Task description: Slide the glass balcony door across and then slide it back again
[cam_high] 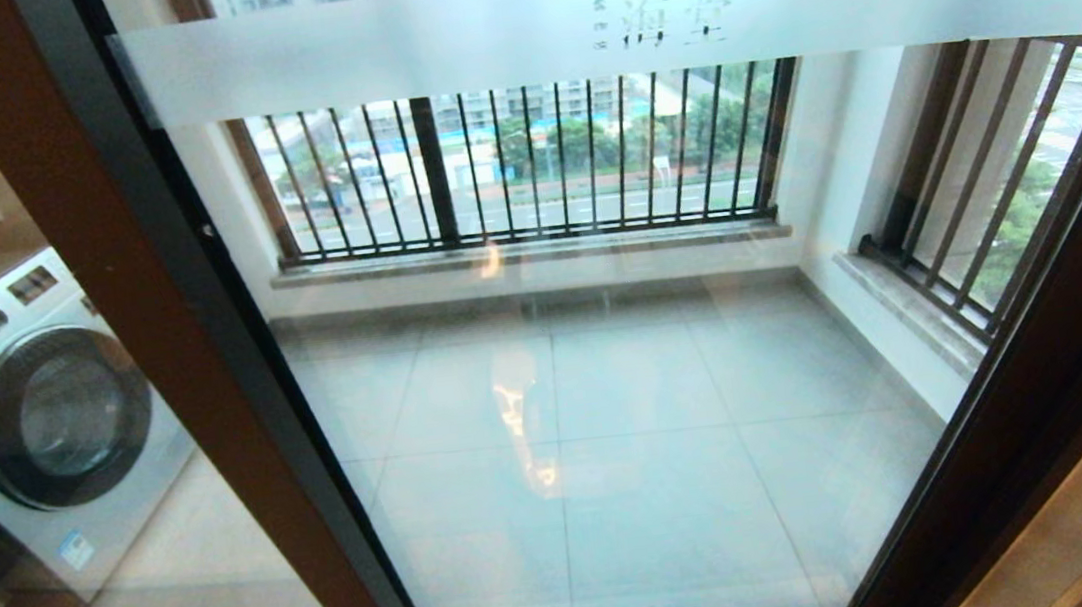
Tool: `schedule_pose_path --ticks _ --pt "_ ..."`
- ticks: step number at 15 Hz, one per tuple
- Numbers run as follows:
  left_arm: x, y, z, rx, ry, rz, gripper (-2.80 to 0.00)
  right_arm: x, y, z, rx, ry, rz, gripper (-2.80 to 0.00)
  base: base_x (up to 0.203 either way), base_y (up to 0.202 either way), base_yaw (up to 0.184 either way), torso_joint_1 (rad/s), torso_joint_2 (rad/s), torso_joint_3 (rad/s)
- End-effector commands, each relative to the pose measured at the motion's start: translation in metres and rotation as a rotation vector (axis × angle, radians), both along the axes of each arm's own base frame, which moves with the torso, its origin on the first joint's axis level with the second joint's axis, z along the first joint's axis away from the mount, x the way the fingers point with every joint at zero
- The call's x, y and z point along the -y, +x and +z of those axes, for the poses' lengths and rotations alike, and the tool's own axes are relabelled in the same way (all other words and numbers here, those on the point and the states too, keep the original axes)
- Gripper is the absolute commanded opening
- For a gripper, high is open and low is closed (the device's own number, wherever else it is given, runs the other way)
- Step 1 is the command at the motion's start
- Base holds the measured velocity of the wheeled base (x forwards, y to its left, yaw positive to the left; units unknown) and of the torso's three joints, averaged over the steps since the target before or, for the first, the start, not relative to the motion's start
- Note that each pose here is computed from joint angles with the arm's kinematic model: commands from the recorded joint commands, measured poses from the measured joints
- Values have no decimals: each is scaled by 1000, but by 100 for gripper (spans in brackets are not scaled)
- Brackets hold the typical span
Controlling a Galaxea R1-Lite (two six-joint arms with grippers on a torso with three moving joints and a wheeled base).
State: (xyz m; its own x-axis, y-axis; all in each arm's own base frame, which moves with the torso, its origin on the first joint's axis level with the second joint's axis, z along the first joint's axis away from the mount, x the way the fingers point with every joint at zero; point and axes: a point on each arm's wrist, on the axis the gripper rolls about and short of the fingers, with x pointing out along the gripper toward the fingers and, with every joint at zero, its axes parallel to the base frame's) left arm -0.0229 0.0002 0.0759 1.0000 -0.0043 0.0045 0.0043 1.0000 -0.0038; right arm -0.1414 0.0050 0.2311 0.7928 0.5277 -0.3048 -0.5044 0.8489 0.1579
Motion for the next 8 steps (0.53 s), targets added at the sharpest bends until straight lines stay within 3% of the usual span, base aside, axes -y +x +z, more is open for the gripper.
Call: schedule_pose_path --ticks 1,2,5,6,8 --pt "0 0 0 -1 -1 1 -280 -14 -3 1 37 -48 -82 -280 0 0 0 0 0 0" --pt "0 0 0 -1 -1 0 -280 -16 -4 -1 40 -92 -82 -280 0 0 0 0 0 0" --pt "0 0 0 0 -1 1 -280 -16 -16 -20 -180 -89 -62 -280 0 0 0 0 0 0" --pt "0 0 0 -1 -1 1 -280 -16 -16 -23 -212 -87 -61 -280 0 0 0 0 0 0" --pt "0 0 0 -1 -1 1 -280 -16 -20 -20 -184 -91 -69 -280 0 0 0 0 0 0"
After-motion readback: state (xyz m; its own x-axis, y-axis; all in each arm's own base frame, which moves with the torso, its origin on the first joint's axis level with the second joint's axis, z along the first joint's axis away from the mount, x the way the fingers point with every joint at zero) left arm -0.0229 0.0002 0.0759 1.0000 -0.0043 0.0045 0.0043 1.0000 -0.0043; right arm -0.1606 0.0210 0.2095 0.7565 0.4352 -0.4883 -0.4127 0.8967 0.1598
